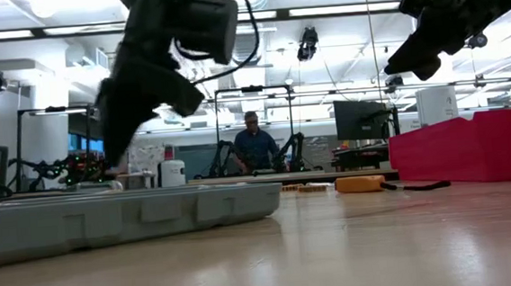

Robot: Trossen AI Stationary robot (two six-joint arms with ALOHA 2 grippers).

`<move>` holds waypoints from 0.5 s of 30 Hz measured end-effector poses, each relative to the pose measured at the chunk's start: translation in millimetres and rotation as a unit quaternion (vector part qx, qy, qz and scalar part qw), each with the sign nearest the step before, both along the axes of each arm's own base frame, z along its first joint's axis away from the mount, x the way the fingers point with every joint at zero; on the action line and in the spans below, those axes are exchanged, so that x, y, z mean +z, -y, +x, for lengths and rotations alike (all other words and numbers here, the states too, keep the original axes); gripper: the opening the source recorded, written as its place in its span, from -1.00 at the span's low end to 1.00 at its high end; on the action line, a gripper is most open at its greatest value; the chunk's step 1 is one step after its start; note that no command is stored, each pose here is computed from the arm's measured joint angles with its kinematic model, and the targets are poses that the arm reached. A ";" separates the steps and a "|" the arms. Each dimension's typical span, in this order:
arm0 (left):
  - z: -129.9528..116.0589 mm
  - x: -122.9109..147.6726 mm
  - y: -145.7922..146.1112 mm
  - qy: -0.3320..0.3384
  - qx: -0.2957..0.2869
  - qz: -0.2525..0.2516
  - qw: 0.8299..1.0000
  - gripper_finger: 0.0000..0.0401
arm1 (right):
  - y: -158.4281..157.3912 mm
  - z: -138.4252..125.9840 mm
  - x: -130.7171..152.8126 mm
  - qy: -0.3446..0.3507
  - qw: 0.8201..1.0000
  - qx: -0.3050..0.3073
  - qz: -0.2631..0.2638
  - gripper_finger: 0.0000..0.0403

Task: Prefit tool cases
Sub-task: Put the yellow measuring tape into the gray pre-fit tool case

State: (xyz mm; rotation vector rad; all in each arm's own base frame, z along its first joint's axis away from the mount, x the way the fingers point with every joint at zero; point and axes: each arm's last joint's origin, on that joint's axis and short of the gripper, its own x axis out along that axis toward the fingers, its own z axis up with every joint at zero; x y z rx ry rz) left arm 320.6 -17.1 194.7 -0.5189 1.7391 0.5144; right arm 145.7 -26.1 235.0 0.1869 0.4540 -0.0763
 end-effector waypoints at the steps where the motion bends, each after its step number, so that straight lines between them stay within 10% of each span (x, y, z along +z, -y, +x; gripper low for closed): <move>1: -3.0 -0.6 1.0 -0.011 0.000 -0.007 1.000 -0.69 | -0.1 0.0 -0.1 0.000 1.000 0.001 0.001 -0.55; 15: -11.8 16.8 28.1 0.023 -0.008 -0.057 0.998 -0.71 | -13.3 9.7 -6.6 0.000 0.998 0.061 0.028 -0.46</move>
